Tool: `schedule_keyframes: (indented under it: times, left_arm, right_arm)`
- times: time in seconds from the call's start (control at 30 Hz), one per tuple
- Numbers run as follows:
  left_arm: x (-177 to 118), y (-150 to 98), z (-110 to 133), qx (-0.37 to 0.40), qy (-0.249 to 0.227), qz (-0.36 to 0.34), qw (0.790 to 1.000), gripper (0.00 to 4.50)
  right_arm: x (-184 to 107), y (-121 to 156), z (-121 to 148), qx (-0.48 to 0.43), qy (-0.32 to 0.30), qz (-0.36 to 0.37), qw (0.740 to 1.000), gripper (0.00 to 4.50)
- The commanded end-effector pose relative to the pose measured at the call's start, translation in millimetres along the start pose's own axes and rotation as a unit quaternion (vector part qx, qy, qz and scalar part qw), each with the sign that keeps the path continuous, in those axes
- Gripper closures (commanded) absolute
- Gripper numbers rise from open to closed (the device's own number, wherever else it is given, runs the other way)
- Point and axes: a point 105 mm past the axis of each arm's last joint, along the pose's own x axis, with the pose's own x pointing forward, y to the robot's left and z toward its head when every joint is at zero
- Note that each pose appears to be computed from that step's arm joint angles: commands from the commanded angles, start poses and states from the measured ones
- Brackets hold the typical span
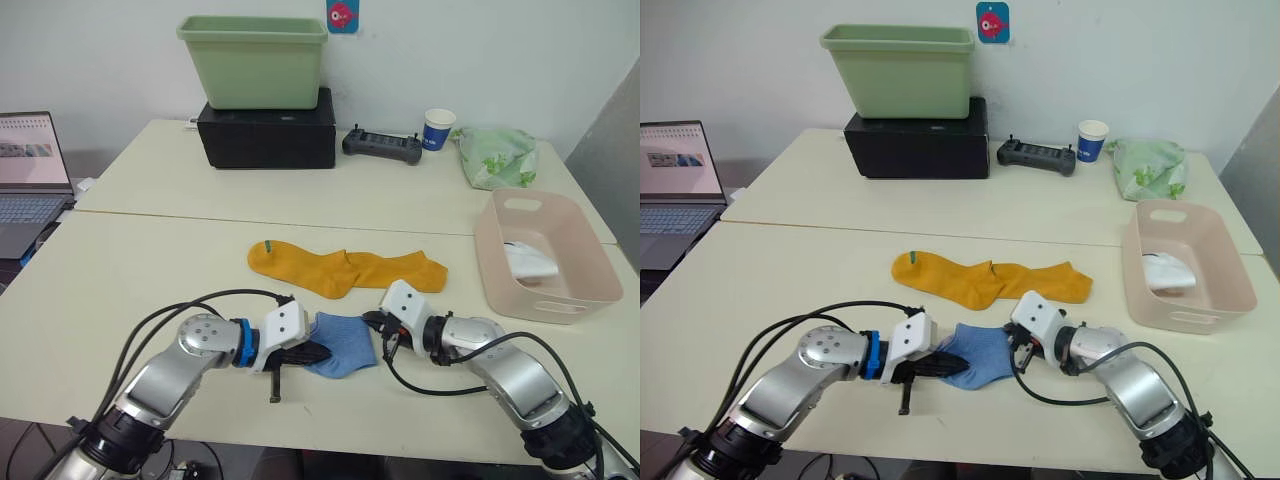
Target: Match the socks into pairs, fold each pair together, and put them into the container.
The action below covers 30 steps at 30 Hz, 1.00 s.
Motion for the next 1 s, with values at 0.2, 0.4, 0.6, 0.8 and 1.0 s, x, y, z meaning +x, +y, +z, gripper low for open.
schedule_keyframes:
  times: [0.2, 0.4, 0.6, 0.8, 1.0]
  left_arm:
    - [-9.8, 2.2, 8.6, 0.010, 0.001, 0.017, 1.000, 4.50]
    - [-0.7, -0.1, -21.4, -0.006, 0.047, 0.017, 0.999, 4.50]
    - [-6.2, -4.0, -27.0, -0.048, 0.042, 0.015, 0.998, 4.50]
    - [-12.4, -15.1, -42.3, -0.059, 0.067, 0.010, 0.996, 4.50]
    - [-13.3, -14.7, -42.3, -0.058, 0.068, 0.017, 0.996, 4.50]
  right_arm:
    - [-19.1, -3.2, 11.6, -0.002, -0.012, -0.027, 1.000, 4.46]
    - [-22.0, 7.8, 13.9, 0.076, 0.006, 0.022, 0.997, 4.46]
    - [-29.9, 18.4, 14.7, 0.185, 0.026, 0.101, 0.977, 3.87]
    - [-29.0, 20.9, 9.2, 0.243, 0.071, 0.131, 0.958, 1.83]
    - [-17.8, 38.0, 4.1, 0.256, 0.110, 0.167, 0.946, 0.03]
